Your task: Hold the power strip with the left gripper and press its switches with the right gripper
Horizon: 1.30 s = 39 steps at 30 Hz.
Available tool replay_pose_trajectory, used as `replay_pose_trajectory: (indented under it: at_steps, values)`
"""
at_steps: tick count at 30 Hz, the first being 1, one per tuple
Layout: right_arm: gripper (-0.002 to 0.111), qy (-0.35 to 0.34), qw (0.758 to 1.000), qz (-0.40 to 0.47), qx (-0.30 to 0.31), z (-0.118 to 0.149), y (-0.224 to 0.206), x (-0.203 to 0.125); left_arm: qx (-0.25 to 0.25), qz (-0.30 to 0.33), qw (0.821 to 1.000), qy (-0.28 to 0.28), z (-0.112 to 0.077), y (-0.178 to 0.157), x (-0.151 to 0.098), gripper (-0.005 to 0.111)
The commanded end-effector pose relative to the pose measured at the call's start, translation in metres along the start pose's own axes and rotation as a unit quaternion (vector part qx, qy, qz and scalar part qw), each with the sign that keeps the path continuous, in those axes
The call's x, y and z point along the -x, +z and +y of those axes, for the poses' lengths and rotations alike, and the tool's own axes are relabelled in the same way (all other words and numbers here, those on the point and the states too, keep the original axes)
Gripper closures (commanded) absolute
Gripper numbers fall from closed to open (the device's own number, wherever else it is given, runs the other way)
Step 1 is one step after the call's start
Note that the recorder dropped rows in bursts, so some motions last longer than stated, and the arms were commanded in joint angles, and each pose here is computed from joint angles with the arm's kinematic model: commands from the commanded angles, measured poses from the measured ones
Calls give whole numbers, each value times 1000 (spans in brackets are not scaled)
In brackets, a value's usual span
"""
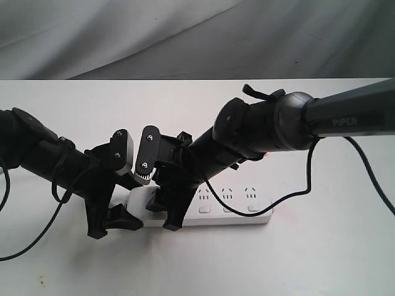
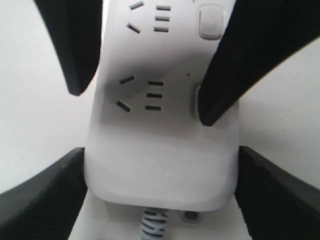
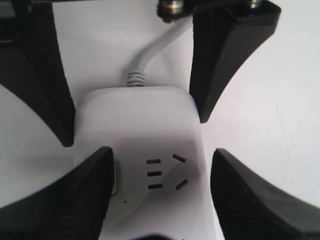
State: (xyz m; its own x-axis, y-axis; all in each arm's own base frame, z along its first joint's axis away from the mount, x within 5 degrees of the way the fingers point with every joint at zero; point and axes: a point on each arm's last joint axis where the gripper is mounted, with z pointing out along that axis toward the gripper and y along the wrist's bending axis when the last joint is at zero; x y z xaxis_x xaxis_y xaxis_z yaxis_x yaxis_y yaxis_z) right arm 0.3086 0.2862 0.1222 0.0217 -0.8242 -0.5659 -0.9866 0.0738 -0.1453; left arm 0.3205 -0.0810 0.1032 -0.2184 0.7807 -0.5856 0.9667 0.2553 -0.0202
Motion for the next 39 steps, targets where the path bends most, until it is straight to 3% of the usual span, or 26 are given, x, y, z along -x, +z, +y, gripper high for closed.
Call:
replay_pose_trajectory:
  at_steps: [1,9,25,39]
  values:
    - [54,-33,999,27,15,5,14,-12,-4,-1,1000,3,-1,0,-1,39]
    - [54,-30,999,23,13,4,12,-11,-4,-1,1000,2,-1,0,-1,39]
    - [54,-62,997,-21,-32,-2,-37,22,-4,-1,1000,3,-1,0,-1,39]
    - [54,-52,998,9,-32,3,-47,-5,-4,-1,1000,3,-1,0,-1,39]
